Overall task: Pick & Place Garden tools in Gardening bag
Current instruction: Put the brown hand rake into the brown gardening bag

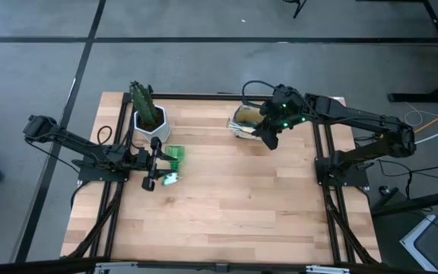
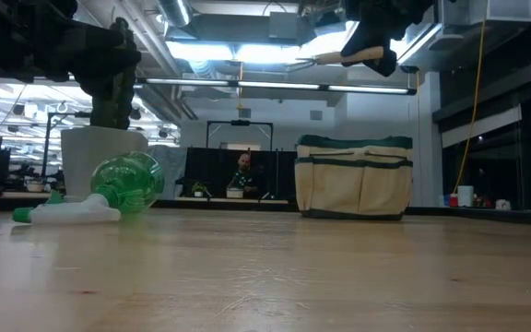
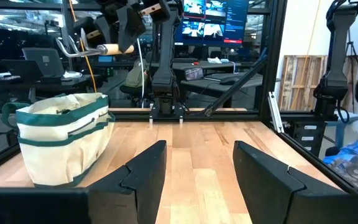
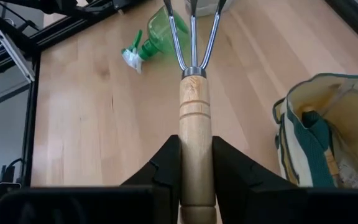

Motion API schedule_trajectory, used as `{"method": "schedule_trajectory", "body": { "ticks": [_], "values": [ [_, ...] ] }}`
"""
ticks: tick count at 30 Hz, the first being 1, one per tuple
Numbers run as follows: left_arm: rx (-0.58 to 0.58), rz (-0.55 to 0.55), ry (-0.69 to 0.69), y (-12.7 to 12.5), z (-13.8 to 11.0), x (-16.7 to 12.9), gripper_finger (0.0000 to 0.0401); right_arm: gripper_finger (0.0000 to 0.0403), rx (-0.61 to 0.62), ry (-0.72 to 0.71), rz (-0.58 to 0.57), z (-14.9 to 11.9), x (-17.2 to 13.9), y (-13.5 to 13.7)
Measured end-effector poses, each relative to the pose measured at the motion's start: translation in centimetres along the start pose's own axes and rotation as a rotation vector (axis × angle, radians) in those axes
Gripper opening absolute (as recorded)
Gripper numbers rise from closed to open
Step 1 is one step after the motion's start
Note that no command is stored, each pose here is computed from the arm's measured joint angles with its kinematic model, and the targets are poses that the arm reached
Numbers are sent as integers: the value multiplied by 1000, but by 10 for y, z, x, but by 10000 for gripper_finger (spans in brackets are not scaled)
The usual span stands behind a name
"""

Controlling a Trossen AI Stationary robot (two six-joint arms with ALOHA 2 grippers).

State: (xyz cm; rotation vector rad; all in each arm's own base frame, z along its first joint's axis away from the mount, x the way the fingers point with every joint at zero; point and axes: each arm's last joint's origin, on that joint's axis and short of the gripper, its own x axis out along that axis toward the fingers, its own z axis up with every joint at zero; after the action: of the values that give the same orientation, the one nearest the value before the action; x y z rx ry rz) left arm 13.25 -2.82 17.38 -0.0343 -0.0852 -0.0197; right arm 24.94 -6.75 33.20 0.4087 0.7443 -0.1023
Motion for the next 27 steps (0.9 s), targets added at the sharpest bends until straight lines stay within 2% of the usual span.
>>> {"method": "schedule_trajectory", "body": {
  "ticks": [11,19,27],
  "values": [
    [0,0,0,0,0,0,182,67,19,23,-34,-3,0,-2],
    [0,0,0,0,0,0,182,67,205,26,-173,-6,-1,-6],
    [0,0,0,0,0,0,182,67,303,20,-241,-7,-3,-14]
  ]
}}
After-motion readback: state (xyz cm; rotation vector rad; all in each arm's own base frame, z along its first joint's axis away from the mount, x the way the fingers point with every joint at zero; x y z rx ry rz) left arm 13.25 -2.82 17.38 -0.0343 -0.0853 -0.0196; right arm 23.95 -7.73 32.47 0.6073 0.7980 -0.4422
